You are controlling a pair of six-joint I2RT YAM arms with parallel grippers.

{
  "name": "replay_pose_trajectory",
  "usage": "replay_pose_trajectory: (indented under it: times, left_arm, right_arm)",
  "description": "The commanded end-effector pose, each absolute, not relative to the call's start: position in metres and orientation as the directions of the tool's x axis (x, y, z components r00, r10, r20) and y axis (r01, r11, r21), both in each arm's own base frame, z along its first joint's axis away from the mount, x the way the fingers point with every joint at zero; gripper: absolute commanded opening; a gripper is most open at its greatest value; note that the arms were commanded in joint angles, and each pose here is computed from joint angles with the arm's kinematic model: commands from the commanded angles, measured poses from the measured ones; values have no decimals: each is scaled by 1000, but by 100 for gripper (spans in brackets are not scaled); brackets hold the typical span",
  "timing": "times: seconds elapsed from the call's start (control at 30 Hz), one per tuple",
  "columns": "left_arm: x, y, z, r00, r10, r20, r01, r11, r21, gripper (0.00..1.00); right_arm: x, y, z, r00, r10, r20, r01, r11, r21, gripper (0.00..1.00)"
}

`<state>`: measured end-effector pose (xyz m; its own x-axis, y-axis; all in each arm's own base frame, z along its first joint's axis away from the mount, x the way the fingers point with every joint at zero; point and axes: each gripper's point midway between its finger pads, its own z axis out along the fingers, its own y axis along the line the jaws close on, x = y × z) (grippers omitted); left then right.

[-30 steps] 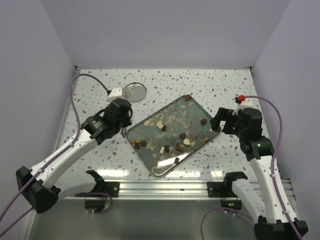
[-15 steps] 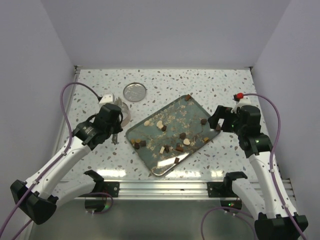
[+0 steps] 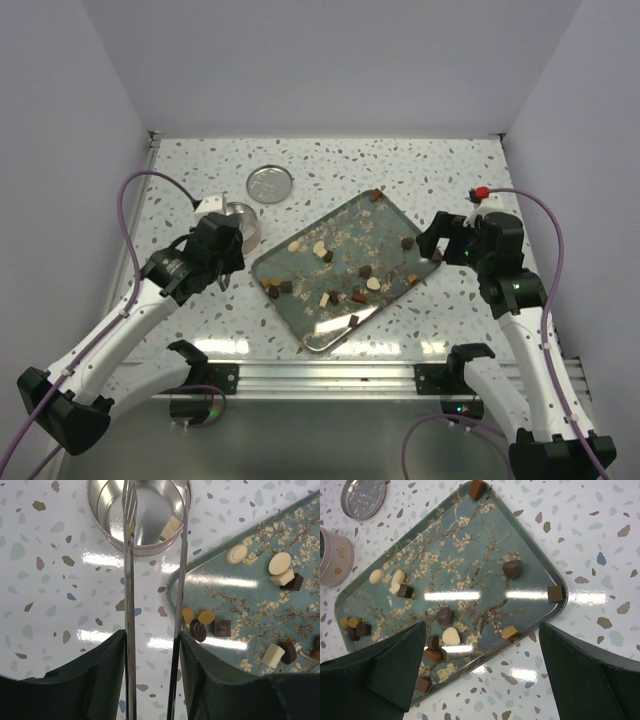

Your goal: Pack the chocolate

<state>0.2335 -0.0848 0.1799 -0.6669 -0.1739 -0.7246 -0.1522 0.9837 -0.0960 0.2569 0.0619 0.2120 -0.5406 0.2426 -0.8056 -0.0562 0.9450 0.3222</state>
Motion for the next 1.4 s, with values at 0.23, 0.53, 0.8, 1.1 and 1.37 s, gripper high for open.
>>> replay_pose_trajectory:
  times: [0.23,0.53,0.8,1.1,1.37]
  left_arm:
    - [237,-81,206,-617,-150,-772,-118,988,-97,47]
    - [235,-121,203,-633,-81,-770,56,987,-150,45]
    - [221,-203,201,-639,67,-766,264,955,-137,45]
    - [171,-228,163,-682,140,-718,348,926,-149,45]
    - [156,-209,147,-700,139,-701,334,931,-149,45]
  right_arm:
    - [255,66,229,-503,261,-824,-78,936,344,97]
    - [254,64,230,-503,266,-823,-65,937,342,97]
    - [250,59,232,-504,264,-823,-46,943,330,97]
    - [241,56,228,-508,271,-817,-29,943,331,98]
    - [238,59,220,-520,294,-802,-19,935,355,98]
